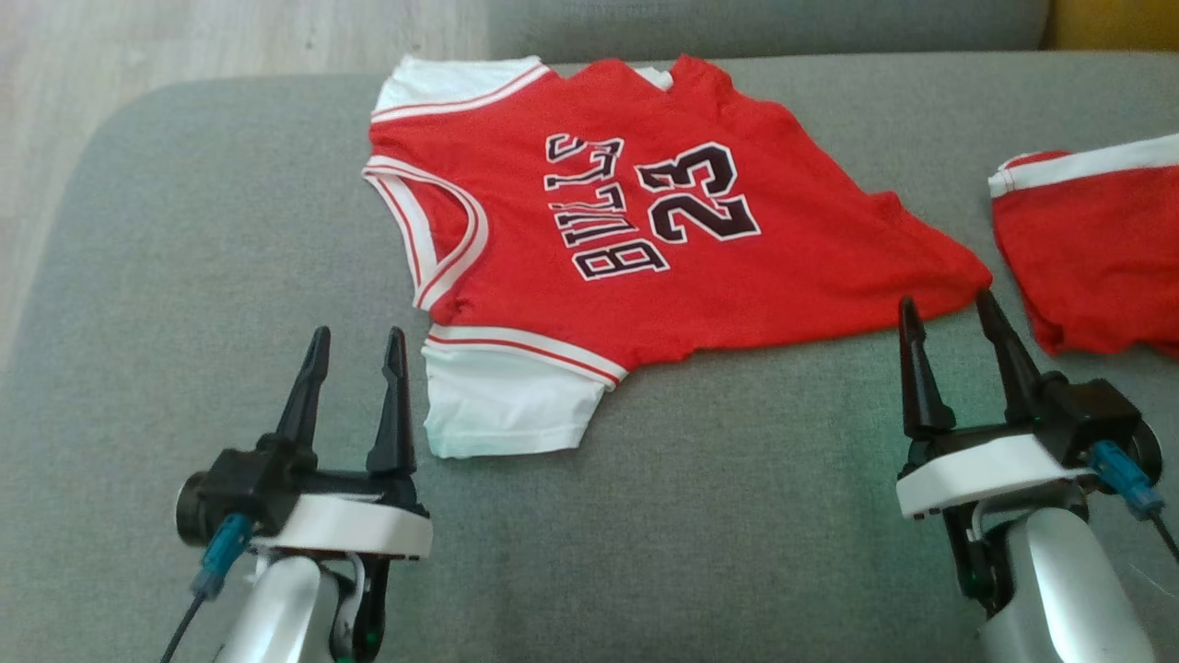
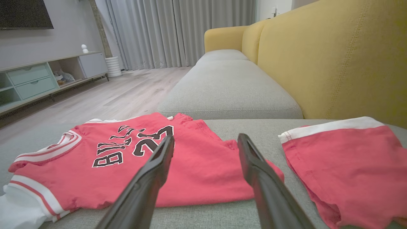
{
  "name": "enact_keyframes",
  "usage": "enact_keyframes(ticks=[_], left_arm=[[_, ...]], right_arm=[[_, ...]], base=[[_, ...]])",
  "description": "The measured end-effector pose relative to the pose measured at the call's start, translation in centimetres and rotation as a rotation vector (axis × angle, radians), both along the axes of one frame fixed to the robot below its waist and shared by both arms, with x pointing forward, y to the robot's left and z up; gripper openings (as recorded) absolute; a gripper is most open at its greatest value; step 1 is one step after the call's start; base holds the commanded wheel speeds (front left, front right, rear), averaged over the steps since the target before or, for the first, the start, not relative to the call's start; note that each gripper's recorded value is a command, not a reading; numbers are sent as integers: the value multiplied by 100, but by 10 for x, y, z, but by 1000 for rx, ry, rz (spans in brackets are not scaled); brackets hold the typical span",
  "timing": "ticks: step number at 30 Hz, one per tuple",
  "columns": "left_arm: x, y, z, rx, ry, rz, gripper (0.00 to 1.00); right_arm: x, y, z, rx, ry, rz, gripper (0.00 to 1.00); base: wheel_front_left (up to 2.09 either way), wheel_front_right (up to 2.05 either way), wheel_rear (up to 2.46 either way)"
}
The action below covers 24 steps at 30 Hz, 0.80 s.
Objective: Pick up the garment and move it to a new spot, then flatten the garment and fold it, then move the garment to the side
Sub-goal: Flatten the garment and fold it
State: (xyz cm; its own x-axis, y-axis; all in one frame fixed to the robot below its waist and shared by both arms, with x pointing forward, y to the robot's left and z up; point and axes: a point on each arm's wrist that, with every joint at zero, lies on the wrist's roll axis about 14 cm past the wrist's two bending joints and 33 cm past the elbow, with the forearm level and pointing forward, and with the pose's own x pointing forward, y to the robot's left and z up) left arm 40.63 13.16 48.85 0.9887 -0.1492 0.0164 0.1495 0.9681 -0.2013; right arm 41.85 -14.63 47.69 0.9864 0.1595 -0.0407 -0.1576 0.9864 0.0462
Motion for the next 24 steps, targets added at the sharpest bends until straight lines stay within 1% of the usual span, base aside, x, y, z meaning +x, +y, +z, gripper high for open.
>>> enact_keyframes(ticks=[4, 12, 14, 19, 23, 24], left_arm=[[5, -5, -29, 19, 106, -27, 100], [44, -19, -77, 97, 309, -134, 100], [49, -21, -89, 126, 342, -155, 100], [64, -30, -108, 140, 387, -198, 100], [72, -31, -121, 155, 424, -204, 100], [73, -30, -125, 162, 439, -206, 36]], right_arm=[[1, -3, -8, 23, 15, -13, 100], [7, -9, -26, 33, 55, -30, 100], [10, -13, -29, 35, 60, -42, 100], [12, -23, -39, 33, 78, -68, 100], [10, -27, -47, 26, 101, -78, 100], [10, -27, -49, 25, 104, -78, 100]], base=[[0, 0, 0], [0, 0, 0], [0, 0, 0], [0, 0, 0], [0, 0, 0], [0, 0, 0]])
